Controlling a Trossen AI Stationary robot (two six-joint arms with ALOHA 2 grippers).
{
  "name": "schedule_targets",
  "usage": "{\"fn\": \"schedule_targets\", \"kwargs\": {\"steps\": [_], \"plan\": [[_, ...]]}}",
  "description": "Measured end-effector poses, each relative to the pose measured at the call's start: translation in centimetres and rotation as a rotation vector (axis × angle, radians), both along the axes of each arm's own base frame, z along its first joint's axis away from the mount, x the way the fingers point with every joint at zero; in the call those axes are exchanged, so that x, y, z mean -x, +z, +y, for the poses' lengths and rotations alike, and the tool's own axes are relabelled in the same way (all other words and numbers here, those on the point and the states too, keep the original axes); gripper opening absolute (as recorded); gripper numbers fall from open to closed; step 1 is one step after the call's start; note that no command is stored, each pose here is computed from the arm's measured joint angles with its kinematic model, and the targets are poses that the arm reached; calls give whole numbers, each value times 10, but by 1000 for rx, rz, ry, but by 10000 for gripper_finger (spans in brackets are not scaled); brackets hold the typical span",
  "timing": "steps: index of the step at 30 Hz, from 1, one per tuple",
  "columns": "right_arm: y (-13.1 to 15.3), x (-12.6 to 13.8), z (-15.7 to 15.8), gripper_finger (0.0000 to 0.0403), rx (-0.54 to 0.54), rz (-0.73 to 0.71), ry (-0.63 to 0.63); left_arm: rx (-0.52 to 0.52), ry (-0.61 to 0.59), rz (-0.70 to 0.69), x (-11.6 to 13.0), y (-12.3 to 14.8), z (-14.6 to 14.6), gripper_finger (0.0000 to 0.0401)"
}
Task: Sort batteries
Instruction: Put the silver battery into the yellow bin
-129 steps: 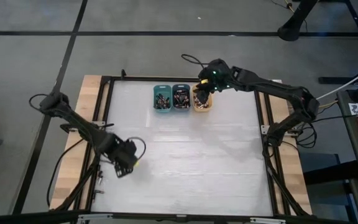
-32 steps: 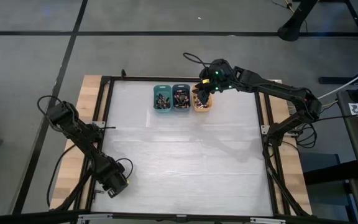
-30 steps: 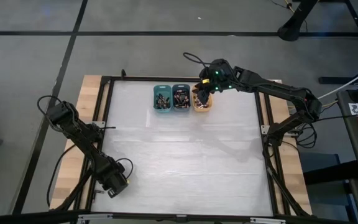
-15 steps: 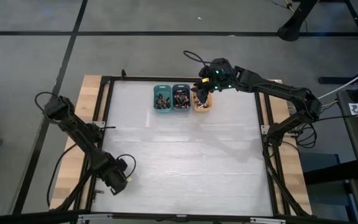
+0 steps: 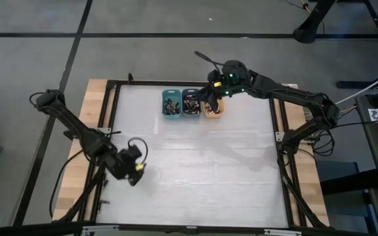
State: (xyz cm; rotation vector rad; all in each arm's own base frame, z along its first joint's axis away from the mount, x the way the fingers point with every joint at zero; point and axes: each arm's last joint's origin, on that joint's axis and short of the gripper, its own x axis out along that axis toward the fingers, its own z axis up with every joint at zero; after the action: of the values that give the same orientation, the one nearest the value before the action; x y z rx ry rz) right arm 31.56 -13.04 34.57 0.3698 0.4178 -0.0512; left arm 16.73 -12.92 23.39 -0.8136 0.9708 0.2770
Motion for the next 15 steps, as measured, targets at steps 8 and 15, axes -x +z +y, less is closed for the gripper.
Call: {"fn": "schedule_targets", "kwargs": {"steps": [8, 15], "plan": [[10, -21, 41, 154, -5, -142, 195, -201, 159, -324, -23, 30, 44, 12], [6, -42, 67, 154, -37, -208, 258, -380, 158, -551, -54, 50, 75, 13]]}}
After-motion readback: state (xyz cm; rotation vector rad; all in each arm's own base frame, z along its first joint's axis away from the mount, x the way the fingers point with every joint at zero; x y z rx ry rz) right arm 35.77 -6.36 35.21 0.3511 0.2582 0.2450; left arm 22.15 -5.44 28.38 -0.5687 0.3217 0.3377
